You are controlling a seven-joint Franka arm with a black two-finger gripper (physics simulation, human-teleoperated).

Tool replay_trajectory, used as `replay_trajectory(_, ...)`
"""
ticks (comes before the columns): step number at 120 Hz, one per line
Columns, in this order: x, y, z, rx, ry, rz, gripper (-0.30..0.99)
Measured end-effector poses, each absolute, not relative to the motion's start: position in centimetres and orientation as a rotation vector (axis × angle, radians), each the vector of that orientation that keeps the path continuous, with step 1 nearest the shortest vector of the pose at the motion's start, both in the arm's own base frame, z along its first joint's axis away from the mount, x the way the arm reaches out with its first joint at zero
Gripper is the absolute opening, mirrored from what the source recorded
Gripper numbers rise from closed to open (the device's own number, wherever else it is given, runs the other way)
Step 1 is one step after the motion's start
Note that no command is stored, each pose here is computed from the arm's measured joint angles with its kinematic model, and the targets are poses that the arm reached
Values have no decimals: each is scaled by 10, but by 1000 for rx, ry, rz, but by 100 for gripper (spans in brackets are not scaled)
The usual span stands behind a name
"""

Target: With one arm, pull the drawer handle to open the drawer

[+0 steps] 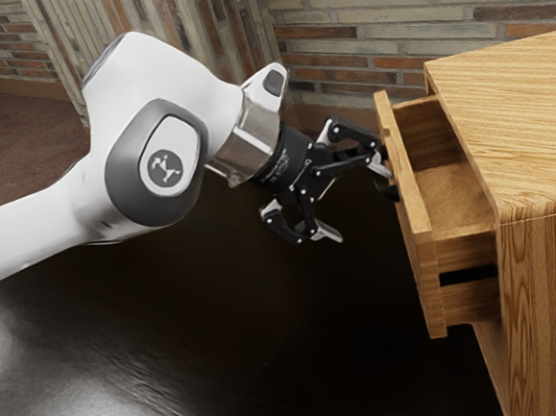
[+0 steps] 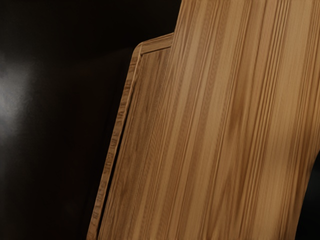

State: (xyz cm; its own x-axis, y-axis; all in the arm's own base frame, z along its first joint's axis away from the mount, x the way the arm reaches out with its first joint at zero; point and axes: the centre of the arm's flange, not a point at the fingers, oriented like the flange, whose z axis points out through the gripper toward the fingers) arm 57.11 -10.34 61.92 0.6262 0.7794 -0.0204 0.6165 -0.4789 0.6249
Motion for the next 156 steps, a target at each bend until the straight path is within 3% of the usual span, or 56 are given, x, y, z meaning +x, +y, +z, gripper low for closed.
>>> replay_trajectory(156,473,14,622,2186,1179,394,69)
